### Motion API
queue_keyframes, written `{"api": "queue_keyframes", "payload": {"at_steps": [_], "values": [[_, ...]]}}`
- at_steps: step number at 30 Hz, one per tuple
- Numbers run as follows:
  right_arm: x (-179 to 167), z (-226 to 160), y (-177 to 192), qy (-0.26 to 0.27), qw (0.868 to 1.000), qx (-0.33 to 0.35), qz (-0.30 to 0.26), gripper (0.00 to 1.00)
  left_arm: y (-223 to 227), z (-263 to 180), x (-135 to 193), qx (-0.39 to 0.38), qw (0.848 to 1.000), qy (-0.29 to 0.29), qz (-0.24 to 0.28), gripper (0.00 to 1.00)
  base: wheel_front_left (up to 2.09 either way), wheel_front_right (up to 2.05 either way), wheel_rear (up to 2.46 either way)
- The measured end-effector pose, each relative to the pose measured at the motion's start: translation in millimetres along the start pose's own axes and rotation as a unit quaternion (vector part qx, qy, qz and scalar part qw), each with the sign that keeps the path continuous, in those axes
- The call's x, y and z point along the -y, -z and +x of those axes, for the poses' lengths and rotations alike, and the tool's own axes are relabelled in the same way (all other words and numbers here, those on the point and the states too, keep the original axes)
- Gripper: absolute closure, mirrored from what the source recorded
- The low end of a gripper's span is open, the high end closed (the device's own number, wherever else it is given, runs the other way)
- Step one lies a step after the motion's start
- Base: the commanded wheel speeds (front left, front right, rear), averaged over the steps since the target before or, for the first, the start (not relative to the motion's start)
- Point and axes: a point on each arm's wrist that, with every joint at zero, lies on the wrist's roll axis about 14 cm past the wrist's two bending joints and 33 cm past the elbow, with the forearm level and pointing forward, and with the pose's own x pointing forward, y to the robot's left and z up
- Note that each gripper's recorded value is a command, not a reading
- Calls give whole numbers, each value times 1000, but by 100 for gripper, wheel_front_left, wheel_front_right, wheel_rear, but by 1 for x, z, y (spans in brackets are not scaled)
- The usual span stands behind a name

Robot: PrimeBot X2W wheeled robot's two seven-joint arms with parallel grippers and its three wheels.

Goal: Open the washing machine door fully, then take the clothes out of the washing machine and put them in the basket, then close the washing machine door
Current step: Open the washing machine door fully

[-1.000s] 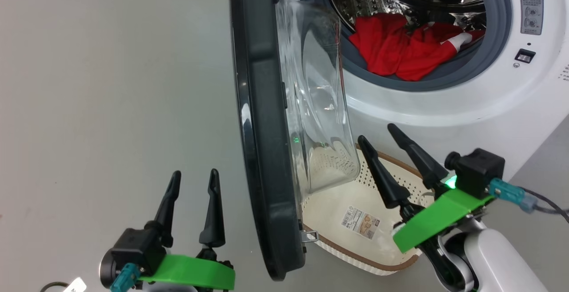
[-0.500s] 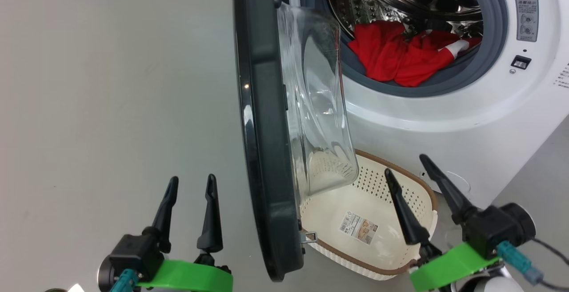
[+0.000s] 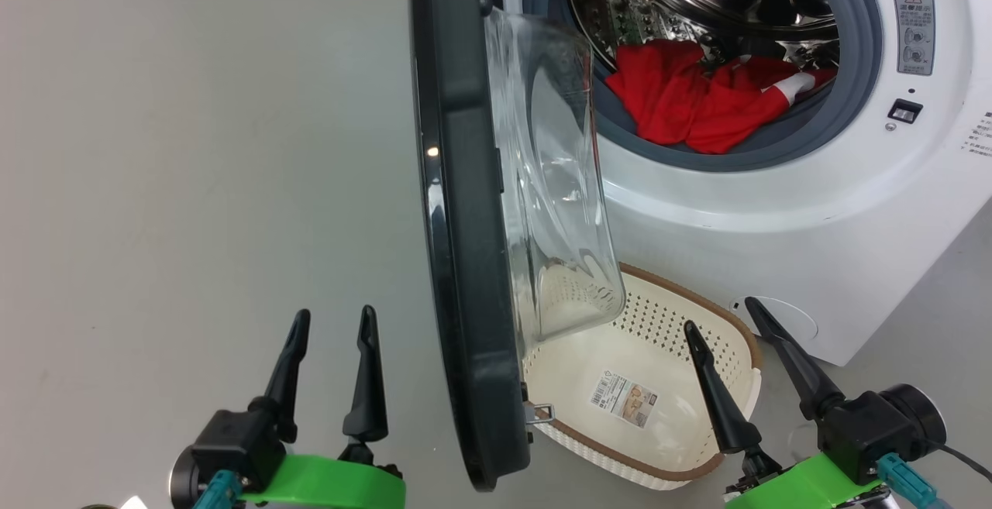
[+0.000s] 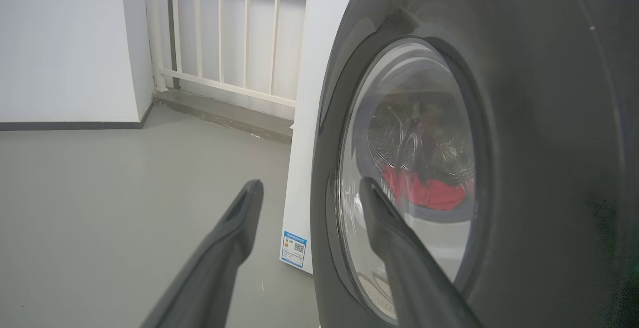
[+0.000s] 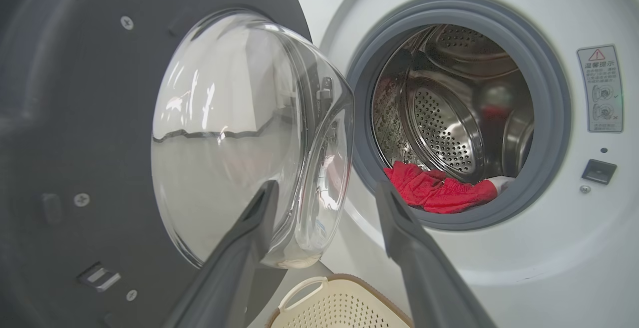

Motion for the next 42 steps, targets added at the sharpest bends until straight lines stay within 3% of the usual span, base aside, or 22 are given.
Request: {"api": "queue_keyframes", "payload": {"at_steps": [4,5,6,7,8,20,26,37,42], "values": [[3,0,0,4,1000,2,1,0,0,0,-1,0,1000,-2,0,0,0,0,0],[3,0,0,4,1000,2,1,0,0,0,-1,0,1000,-1,1,6,0,0,0],[3,0,0,5,1000,2,3,0,0,0,0,0,1000,-1,2,42,0,0,0],[4,0,0,6,1000,2,10,0,0,0,0,0,1000,-1,3,96,0,0,0],[4,-1,1,7,1000,1,11,0,1,0,0,0,1000,-1,3,100,0,0,0],[10,-2,2,18,1000,0,21,0,-30,4,5,50,999,11,10,100,0,0,0],[12,-3,2,22,999,1,25,0,-73,5,21,120,992,37,11,100,0,0,0],[17,-4,5,29,999,0,29,0,-122,-6,82,198,970,143,-13,100,0,0,0],[20,-6,5,36,999,1,31,0,-118,-14,118,174,961,211,-31,100,0,0,0]]}}
